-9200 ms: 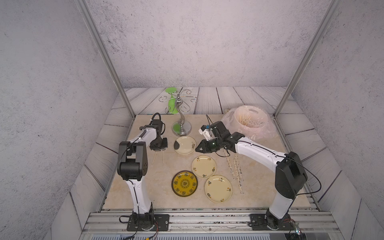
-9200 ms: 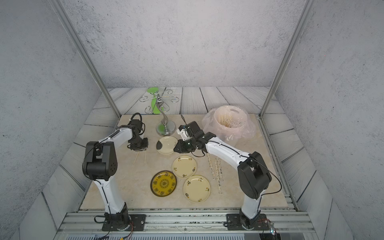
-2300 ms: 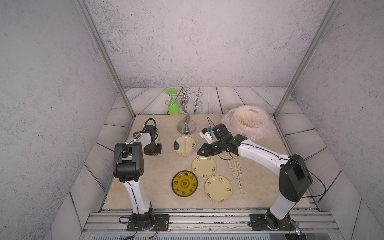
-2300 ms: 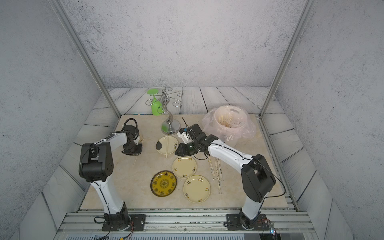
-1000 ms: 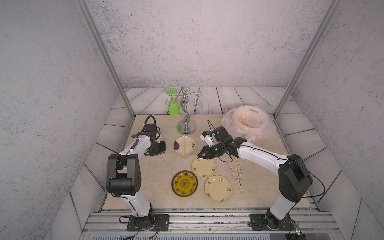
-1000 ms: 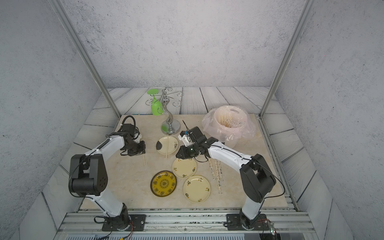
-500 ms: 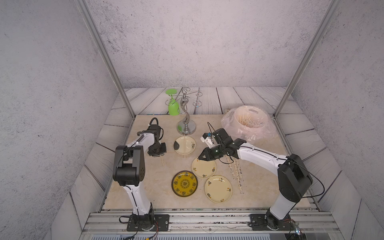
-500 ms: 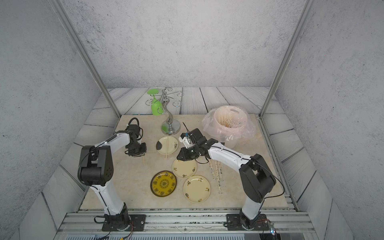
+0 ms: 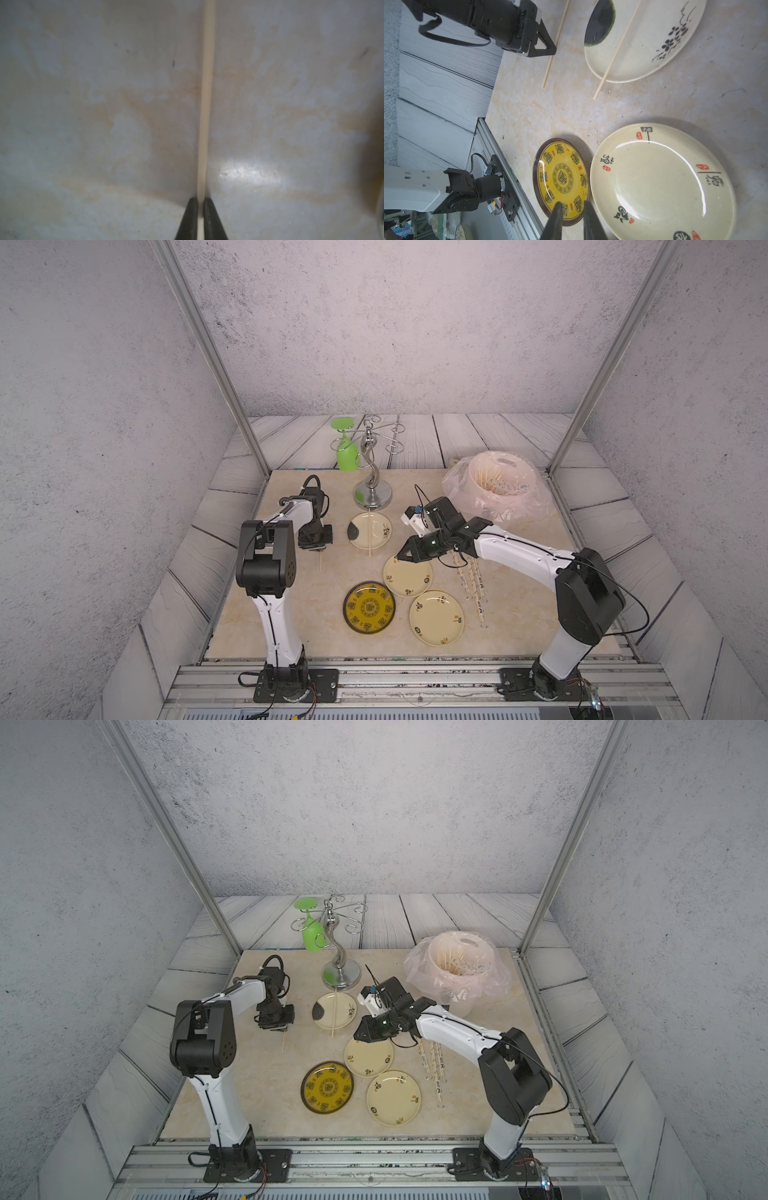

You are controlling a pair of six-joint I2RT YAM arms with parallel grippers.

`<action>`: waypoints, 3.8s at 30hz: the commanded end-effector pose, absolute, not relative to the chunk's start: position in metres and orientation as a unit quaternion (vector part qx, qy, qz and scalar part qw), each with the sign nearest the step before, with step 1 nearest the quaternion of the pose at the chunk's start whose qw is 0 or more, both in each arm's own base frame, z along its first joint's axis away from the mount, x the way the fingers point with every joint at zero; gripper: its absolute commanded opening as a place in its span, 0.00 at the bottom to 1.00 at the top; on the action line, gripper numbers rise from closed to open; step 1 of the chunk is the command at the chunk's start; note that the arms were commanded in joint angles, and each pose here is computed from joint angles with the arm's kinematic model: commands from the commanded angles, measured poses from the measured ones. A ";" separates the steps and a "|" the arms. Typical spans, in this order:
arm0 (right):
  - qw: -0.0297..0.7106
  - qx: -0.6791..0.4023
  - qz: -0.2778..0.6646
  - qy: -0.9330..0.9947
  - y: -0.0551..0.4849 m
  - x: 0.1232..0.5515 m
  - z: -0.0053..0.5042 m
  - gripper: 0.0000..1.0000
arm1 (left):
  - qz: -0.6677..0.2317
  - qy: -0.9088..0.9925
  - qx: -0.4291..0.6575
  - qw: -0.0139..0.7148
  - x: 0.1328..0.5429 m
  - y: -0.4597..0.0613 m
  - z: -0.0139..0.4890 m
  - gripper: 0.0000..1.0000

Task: Remove the packaging of disposable chopsticks
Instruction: Pick up the chopstick from the center of the board, then place the chopstick on the plate.

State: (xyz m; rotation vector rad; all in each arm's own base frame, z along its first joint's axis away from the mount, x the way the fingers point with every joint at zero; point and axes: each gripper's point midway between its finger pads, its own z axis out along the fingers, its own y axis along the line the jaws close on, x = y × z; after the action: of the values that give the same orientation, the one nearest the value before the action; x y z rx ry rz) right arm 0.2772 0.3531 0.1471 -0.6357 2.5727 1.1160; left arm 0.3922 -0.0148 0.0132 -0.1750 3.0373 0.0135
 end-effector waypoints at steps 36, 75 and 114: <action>0.151 -0.216 0.391 0.882 0.350 0.278 0.167 0.21 | -0.152 0.983 -0.028 0.101 0.391 -0.115 0.075 0.00; 0.129 -0.221 0.386 0.886 0.353 0.277 0.144 0.21 | -0.182 0.983 0.005 0.041 0.429 -0.157 0.044 0.00; 0.131 -0.223 0.383 0.887 0.349 0.278 0.144 0.22 | -0.202 0.979 -0.010 0.035 0.433 -0.166 0.041 0.15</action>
State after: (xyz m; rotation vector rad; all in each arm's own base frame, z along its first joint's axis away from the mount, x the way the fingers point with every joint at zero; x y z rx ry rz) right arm 0.2794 0.3518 0.1472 -0.6351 2.5684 1.1130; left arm 0.4327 -0.1634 0.0360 -0.0325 3.0091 -0.6229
